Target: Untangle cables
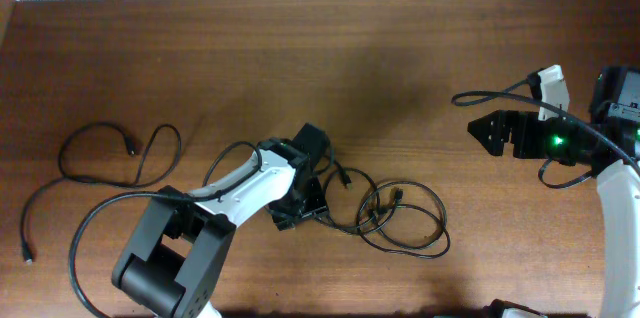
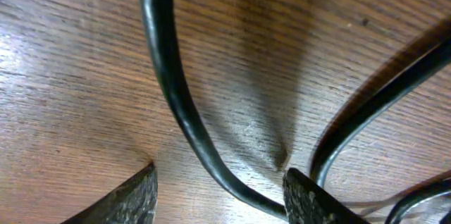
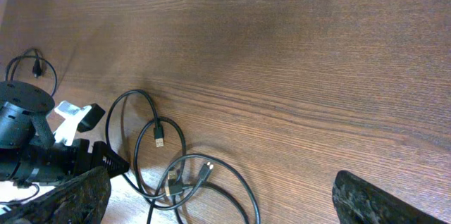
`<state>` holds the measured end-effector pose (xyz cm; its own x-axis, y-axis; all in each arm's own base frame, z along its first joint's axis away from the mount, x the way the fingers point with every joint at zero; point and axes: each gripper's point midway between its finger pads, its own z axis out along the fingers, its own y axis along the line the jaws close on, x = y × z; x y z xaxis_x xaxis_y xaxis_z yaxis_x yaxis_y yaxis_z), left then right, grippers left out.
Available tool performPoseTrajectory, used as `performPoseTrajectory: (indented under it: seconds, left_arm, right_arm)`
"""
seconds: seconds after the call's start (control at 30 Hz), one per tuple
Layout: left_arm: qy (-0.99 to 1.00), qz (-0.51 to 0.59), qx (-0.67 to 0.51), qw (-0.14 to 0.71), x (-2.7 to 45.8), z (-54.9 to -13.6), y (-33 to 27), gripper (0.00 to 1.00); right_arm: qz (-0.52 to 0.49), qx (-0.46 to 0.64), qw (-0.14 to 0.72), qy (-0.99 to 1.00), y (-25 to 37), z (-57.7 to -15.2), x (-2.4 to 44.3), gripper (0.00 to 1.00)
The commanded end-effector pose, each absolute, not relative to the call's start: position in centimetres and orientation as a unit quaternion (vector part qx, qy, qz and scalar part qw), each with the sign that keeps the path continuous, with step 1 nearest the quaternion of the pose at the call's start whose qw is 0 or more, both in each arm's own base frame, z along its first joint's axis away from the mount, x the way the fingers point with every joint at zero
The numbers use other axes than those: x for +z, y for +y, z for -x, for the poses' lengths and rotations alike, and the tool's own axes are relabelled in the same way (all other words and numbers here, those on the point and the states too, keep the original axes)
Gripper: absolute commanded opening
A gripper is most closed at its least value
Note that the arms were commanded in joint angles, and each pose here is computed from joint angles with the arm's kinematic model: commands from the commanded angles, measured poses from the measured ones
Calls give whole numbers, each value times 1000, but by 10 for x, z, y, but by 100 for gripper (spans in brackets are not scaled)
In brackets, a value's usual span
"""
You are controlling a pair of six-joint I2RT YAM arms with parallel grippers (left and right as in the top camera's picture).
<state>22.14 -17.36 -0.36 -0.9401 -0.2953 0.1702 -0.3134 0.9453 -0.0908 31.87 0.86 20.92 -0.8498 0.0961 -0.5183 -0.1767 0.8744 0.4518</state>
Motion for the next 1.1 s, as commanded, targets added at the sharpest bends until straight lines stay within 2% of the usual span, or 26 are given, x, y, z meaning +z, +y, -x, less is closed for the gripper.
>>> performPoseTrajectory:
  seconds: [0.0,0.1,0.13,0.17,0.2,0.37,0.5,0.63,0.73,0.87,1.07]
  left_arm:
    - [-982,-155,59,95,-21,-212,-174,51]
    - [-982,-153,68,84,-21,-218,-178,30]
    - [-982,-152,73,79,-22,-220,-180,21]
    - [-983,-152,73,78,-22,-221,-180,7]
    - [-983,-152,74,76,-22,-222,-180,0]
    - [-988,-137,45,50,-23,-226,-174,0]
    - [-988,-62,137,20,17,-252,-201,0]
    - [-956,35,276,-95,127,-303,-242,0]
    - [-918,82,326,-209,223,-334,-258,0]
    - [-859,127,352,-350,344,-357,-267,0]
    - [-808,79,299,-501,447,-381,-234,0]
  right_arm:
    - [22,242,283,928,6,-318,215,99]
    - [22,242,283,928,6,-318,215,99]
    - [22,242,282,928,6,-318,215,99]
    - [22,243,281,928,6,-317,215,99]
    - [22,243,281,928,7,-317,215,99]
    - [20,243,278,929,7,-316,214,99]
    - [18,233,276,932,4,-316,212,99]
    - [28,230,278,932,4,-316,212,99]
    - [29,230,279,932,4,-316,212,99]
    - [30,234,279,931,5,-316,213,99]
    - [33,245,279,928,9,-315,214,99]
